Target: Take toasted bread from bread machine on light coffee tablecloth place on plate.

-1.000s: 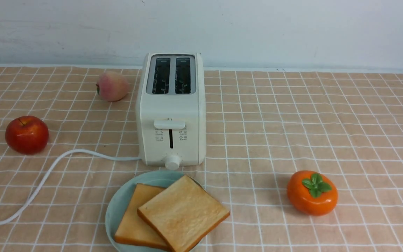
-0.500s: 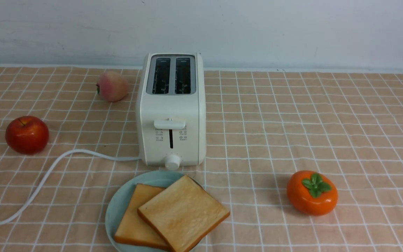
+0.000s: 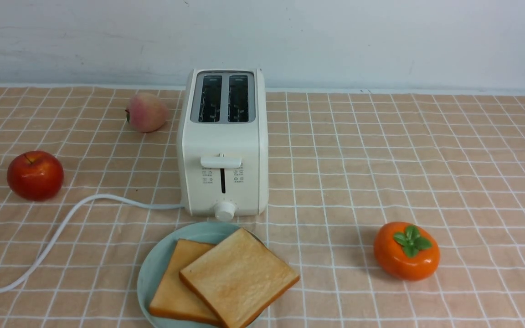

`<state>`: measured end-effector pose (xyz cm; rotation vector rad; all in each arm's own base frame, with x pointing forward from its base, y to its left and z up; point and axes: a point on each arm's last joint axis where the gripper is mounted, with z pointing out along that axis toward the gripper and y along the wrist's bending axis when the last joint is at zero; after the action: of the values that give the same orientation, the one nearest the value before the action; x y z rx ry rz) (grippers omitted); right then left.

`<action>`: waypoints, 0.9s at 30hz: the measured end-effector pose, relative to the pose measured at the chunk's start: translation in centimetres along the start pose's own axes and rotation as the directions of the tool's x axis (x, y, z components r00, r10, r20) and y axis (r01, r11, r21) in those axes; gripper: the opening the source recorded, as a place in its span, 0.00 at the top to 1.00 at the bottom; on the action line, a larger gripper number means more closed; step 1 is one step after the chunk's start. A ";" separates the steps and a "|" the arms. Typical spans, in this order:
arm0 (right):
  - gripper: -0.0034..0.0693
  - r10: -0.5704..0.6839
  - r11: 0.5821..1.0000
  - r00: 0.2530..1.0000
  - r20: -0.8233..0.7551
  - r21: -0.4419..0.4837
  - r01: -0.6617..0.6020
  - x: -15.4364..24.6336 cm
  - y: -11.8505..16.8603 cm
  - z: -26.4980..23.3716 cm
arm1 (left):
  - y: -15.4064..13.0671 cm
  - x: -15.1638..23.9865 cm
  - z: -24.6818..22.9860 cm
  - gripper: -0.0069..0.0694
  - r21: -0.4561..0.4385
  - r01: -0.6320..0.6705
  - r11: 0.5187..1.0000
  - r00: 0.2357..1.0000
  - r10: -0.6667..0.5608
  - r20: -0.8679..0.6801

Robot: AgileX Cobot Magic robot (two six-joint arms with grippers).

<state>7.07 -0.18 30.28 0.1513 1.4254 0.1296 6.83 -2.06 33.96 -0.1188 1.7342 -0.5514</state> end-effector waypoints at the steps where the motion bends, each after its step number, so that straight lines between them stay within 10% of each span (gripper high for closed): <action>1: 0.94 0.000 1.000 1.000 -0.001 0.001 0.000 0.0 0.0 0.0 | 0.0 0.1 0.0 0.93 -0.003 0.001 1.000 1.000 -0.001 -0.006; 19: 0.91 0.000 1.000 1.000 -0.002 0.000 0.000 0.0 0.0 0.0 | 0.7 1.4 0.2 0.92 -0.028 -0.016 0.999 0.999 0.015 -0.032; 27: 0.89 0.000 1.000 1.000 -0.003 0.001 0.000 0.0 0.0 0.0 | 5.5 8.9 0.1 0.91 -0.191 0.066 0.979 0.994 -0.048 0.093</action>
<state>7.08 -0.18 30.25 0.1523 1.4288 0.1291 5.93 -0.57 23.64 -0.3270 1.6991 -0.4118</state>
